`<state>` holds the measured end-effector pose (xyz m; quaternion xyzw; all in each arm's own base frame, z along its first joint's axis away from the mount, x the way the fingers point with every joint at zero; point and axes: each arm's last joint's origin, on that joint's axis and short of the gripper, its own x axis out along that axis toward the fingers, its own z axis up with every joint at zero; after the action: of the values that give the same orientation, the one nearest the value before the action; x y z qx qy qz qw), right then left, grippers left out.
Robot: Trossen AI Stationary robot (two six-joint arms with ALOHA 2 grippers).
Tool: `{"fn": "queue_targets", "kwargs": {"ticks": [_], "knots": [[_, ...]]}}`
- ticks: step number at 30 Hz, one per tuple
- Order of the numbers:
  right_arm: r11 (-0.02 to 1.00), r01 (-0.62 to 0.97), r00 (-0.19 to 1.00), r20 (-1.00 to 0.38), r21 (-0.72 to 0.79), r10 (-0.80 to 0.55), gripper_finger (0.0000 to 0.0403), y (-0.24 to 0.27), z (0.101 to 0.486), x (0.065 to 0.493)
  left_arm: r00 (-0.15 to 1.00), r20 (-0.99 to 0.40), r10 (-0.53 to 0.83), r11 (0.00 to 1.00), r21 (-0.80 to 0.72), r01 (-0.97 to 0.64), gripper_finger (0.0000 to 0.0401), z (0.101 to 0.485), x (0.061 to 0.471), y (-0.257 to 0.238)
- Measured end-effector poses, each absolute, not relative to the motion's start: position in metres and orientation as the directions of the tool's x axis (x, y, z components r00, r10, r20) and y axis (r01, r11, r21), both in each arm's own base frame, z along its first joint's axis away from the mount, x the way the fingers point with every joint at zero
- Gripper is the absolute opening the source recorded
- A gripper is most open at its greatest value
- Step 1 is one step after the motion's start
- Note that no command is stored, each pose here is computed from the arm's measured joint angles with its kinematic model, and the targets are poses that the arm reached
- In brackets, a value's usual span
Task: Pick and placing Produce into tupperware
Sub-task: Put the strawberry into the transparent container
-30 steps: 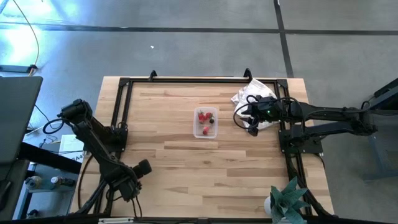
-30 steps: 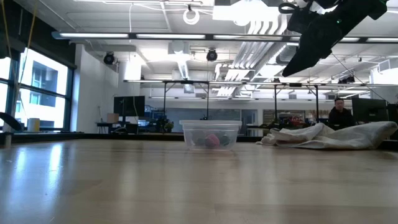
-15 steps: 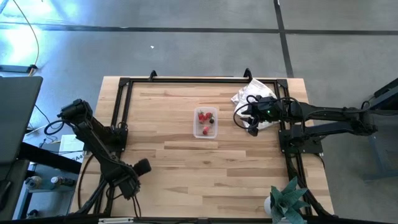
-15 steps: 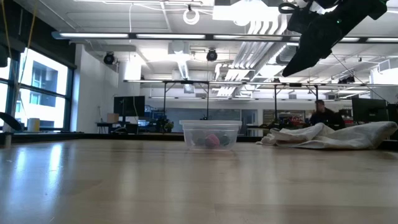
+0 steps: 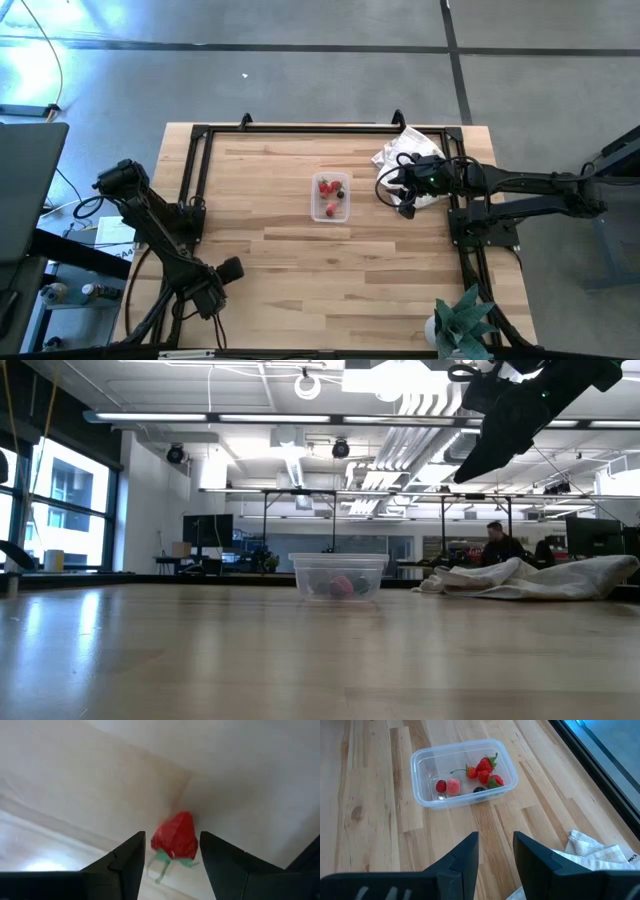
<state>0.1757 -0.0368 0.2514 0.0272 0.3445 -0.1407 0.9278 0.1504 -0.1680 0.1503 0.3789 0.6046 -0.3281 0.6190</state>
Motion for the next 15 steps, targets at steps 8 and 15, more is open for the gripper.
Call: {"fn": "queue_targets", "kwargs": {"ticks": [8,15], "knots": [[0.959,0.28,0.723,-0.647,-0.047,-0.243,0.0112,-0.0368,0.2515,0.1757,0.058,-0.997,0.057,0.484,0.078,0.872,0.0177,0.1476,0.1495,-0.1667],[0.959,0.28,0.723,-0.647,-0.047,-0.243,0.0112,-0.0368,0.2515,0.1757,0.057,-0.996,0.062,0.5,0.08,0.862,0.0177,0.1427,0.1474,-0.1642]]}}
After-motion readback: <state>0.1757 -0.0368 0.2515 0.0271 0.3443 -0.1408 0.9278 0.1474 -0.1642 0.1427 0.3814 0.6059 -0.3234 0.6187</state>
